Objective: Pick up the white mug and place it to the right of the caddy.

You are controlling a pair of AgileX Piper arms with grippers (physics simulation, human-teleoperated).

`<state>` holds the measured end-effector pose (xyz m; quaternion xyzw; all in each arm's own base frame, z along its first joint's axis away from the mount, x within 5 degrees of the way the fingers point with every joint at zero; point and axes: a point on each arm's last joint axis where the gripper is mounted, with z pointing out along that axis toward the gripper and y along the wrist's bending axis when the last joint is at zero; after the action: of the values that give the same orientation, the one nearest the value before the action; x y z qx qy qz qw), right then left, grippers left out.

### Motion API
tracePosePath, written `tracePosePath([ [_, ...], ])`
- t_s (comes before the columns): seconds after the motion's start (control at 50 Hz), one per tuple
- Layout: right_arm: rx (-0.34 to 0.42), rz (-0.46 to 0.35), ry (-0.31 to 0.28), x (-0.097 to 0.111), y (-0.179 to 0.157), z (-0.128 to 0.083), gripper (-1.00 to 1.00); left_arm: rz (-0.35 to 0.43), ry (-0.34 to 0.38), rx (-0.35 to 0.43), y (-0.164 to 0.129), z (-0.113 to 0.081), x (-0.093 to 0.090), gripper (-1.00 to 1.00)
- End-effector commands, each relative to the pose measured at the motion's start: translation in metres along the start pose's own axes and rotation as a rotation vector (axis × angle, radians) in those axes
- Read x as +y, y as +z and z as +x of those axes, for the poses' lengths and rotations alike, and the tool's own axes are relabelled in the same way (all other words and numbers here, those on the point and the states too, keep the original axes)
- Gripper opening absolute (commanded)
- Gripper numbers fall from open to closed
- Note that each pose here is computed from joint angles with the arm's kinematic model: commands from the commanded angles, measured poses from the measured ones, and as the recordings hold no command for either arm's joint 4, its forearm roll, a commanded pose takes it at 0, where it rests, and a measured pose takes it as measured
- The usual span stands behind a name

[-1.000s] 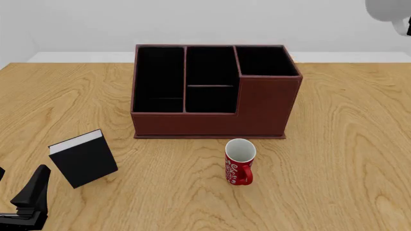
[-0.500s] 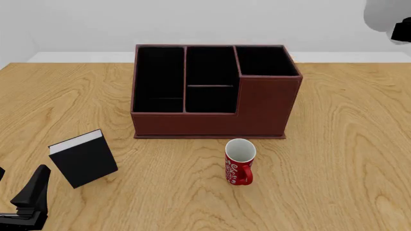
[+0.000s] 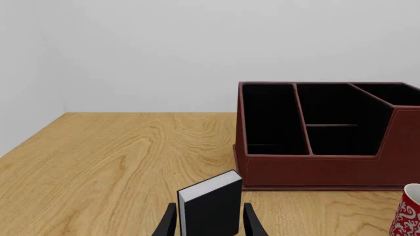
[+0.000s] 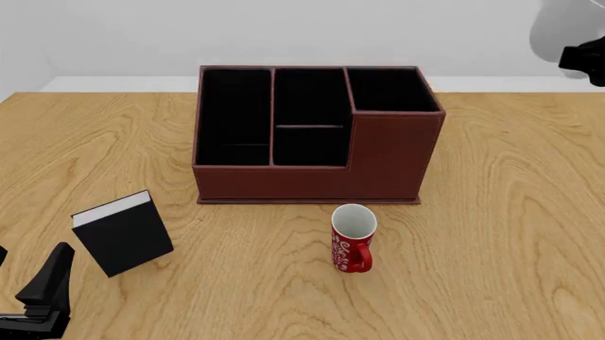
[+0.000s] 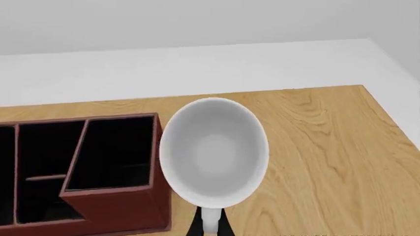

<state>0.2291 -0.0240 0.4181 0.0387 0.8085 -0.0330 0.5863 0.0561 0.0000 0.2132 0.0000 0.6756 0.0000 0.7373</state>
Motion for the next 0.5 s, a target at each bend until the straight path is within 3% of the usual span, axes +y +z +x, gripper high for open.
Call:
tracePosePath([
  [0.02,0.013,0.011,0.026,-0.003,0.013,0.004,-1.0,0.0,0.0,0.0,0.0,0.0,0.0,1.0],
  [0.5,0.104,0.026,0.026,-0.007,0.047,0.01,-1.0,0.0,0.0,0.0,0.0,0.0,0.0,1.0],
])
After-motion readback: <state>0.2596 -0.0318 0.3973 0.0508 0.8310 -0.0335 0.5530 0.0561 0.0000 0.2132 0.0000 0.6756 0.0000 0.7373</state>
